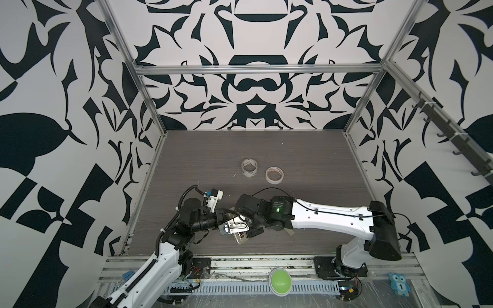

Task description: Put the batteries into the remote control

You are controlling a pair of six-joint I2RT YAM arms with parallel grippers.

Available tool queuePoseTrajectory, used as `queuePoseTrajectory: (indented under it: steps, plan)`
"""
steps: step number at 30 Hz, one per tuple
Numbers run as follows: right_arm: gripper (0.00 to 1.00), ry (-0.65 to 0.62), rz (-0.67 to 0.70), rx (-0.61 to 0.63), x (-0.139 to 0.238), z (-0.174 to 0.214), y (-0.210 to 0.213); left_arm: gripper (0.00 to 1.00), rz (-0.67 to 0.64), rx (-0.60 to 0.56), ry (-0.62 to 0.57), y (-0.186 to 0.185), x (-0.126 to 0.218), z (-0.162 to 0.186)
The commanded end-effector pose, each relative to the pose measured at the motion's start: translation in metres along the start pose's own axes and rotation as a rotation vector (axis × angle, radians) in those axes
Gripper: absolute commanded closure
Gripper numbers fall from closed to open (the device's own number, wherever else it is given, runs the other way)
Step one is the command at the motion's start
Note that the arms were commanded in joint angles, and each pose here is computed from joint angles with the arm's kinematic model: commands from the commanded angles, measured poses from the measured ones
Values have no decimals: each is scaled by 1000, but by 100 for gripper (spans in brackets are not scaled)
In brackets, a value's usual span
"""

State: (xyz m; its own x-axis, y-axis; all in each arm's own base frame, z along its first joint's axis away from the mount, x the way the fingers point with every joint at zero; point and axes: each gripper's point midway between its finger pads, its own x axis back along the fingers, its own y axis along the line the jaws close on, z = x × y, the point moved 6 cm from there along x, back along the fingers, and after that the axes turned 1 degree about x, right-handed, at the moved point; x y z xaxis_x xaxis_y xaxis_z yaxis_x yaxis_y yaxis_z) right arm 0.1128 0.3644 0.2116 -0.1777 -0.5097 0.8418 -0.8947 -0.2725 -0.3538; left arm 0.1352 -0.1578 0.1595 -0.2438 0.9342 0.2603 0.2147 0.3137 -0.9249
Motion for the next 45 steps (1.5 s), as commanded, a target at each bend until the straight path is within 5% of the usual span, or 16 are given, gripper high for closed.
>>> queuePoseTrajectory:
  steps: [1, 17, 45]
  plan:
    - [86, 44, -51, -10, -12, 11, 9, 100, 107, -100, -17, -30, 5, -8]
    - [85, 49, 7, -40, -10, 15, 6, 100, 116, -103, -22, -32, 5, -8]
    - [87, 167, -101, 1, -41, 20, 23, 100, 109, -109, -50, -32, 7, -12]
